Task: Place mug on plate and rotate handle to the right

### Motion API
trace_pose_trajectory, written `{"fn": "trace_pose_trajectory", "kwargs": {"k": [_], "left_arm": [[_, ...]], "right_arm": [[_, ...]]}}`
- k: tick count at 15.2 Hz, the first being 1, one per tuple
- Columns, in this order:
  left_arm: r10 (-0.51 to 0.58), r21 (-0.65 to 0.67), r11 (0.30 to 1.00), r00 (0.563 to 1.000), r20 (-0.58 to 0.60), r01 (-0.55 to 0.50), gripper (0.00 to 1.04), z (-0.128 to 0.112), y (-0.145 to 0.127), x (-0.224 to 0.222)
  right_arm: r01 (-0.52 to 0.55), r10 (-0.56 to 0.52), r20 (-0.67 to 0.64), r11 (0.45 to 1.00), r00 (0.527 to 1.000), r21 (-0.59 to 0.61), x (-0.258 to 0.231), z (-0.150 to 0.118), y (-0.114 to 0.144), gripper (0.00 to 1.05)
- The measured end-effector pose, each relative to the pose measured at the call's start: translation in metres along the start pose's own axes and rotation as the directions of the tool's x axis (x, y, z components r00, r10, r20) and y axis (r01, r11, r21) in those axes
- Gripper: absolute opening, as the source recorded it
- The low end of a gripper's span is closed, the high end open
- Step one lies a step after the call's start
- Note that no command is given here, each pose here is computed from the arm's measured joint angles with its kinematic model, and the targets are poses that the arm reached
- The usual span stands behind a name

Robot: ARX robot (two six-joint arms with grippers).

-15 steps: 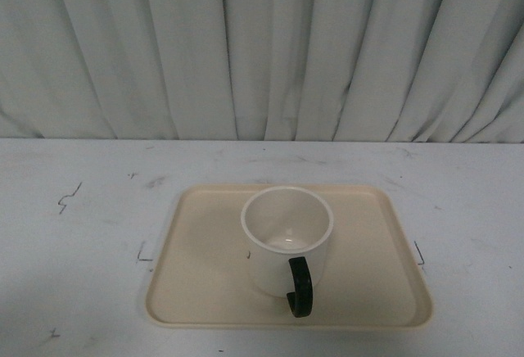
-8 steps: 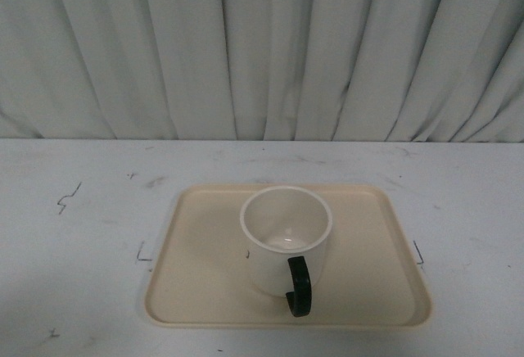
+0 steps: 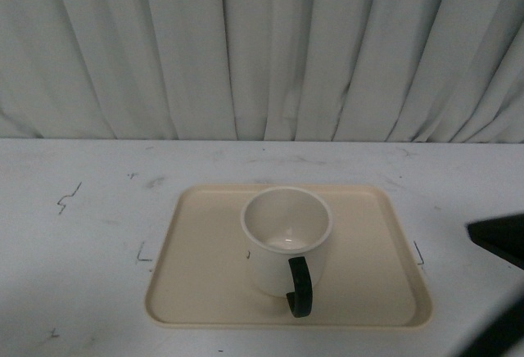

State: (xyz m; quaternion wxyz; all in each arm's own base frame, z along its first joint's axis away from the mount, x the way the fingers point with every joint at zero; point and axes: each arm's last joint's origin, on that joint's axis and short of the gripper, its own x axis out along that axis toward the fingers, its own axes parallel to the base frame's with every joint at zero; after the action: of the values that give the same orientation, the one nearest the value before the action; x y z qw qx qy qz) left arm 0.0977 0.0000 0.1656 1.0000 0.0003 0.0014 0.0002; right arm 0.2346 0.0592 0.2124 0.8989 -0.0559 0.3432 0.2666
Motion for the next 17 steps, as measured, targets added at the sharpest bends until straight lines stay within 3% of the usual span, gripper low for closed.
{"fn": "trace_pose_trajectory", "kwargs": {"k": [4, 8, 11, 14, 15, 17], "left_arm": [[0.0, 0.0, 1.0, 1.0, 0.0, 0.0, 0.98, 0.0, 0.0, 0.0], [0.0, 0.0, 1.0, 1.0, 0.0, 0.0, 0.98, 0.0, 0.0, 0.0], [0.0, 0.0, 1.0, 1.0, 0.0, 0.0, 0.98, 0.0, 0.0, 0.0], [0.0, 0.0, 1.0, 1.0, 0.0, 0.0, 0.98, 0.0, 0.0, 0.0], [0.0, 0.0, 1.0, 1.0, 0.0, 0.0, 0.98, 0.0, 0.0, 0.0], [0.0, 0.0, 1.0, 1.0, 0.0, 0.0, 0.98, 0.0, 0.0, 0.0]], "right_arm": [[-0.007, 0.02, -0.222, 0.998, 0.975, 0.059, 0.074, 0.043, -0.001, 0.98], [0.057, -0.027, -0.258, 0.992, 0.966, 0.112, 0.127, 0.071, 0.006, 0.98], [0.109, -0.047, -0.357, 0.982, 0.933, 0.156, 0.167, 0.068, 0.021, 0.98], [0.143, -0.071, -0.358, 0.974, 0.931, 0.178, 0.184, 0.064, 0.025, 0.98], [0.147, -0.072, -0.362, 0.972, 0.929, 0.183, 0.186, 0.059, 0.026, 0.94], [0.161, -0.079, -0.382, 0.969, 0.921, 0.189, 0.193, 0.049, 0.024, 0.69]]}}
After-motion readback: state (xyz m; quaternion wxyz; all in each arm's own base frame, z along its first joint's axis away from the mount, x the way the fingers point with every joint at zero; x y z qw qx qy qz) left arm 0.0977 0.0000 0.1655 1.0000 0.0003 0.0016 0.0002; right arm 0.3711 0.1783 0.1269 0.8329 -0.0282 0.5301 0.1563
